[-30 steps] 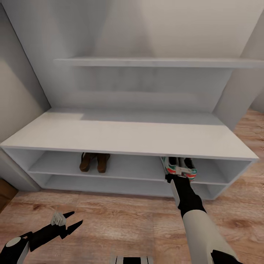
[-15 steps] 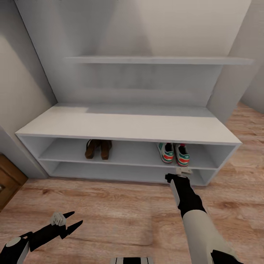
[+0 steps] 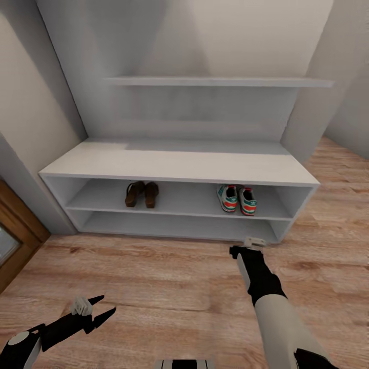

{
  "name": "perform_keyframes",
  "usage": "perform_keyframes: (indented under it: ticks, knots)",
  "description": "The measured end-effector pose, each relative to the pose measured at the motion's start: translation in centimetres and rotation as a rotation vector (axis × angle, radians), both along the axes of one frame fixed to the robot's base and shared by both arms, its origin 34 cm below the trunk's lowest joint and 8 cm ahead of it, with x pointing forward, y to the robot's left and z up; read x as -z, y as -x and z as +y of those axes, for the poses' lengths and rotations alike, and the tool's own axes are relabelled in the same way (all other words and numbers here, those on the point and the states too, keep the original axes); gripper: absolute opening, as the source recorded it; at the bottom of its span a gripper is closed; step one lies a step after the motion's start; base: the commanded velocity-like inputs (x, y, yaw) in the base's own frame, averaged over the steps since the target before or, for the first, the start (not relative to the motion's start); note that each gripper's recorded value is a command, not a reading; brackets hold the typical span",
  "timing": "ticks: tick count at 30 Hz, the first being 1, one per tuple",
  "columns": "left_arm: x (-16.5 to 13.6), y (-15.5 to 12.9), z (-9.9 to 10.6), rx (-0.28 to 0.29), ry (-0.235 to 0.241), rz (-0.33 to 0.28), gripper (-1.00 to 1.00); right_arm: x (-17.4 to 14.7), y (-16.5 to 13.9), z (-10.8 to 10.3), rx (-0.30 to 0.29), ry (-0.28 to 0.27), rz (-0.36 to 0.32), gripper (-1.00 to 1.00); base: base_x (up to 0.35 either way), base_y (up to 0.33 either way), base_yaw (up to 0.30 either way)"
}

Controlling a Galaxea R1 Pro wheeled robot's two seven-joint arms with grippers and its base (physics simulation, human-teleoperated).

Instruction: Pick up the two gym shoes and the two sandals from the corridor floor and place them onto the hallstand (shoe rack) in the corridor, making sure they are on the rack and not on the floor. Arrange them so the two gym shoes are next to each other and the two sandals are next to each other.

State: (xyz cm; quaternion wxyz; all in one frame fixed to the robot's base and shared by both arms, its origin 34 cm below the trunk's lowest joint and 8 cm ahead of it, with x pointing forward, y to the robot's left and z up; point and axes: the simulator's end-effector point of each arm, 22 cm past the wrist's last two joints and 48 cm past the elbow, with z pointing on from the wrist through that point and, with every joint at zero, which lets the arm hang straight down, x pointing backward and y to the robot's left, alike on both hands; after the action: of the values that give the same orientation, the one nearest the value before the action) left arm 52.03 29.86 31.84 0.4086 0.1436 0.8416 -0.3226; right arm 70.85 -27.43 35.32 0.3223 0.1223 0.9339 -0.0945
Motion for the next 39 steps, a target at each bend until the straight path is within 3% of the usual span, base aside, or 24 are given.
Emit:
perform_keyframes:
  ticks: [6, 17, 23, 39]
  knots:
    - [0.0, 0.0, 0.1, 0.000, -0.002, 0.000, 1.00, 1.5, 1.0, 0.6, -0.015, -0.008, 0.036, 1.00, -0.038, 0.000, 0.000]
    - [0.0, 0.0, 0.1, -0.002, -0.004, 0.000, 1.00, 3.1, 1.6, 0.9, -0.024, -0.006, 0.027, 1.00, -0.001, 0.000, 0.000]
    - [-0.1, 0.0, 0.2, 0.001, -0.003, -0.002, 1.00, 5.6, 3.4, 2.1, -0.045, -0.017, 0.075, 1.00, 0.000, 0.000, 0.000]
    - [-0.1, 0.0, 0.2, -0.001, -0.006, -0.002, 1.00, 8.9, 5.7, 3.8, -0.072, -0.027, 0.048, 1.00, 0.000, 0.000, 0.000]
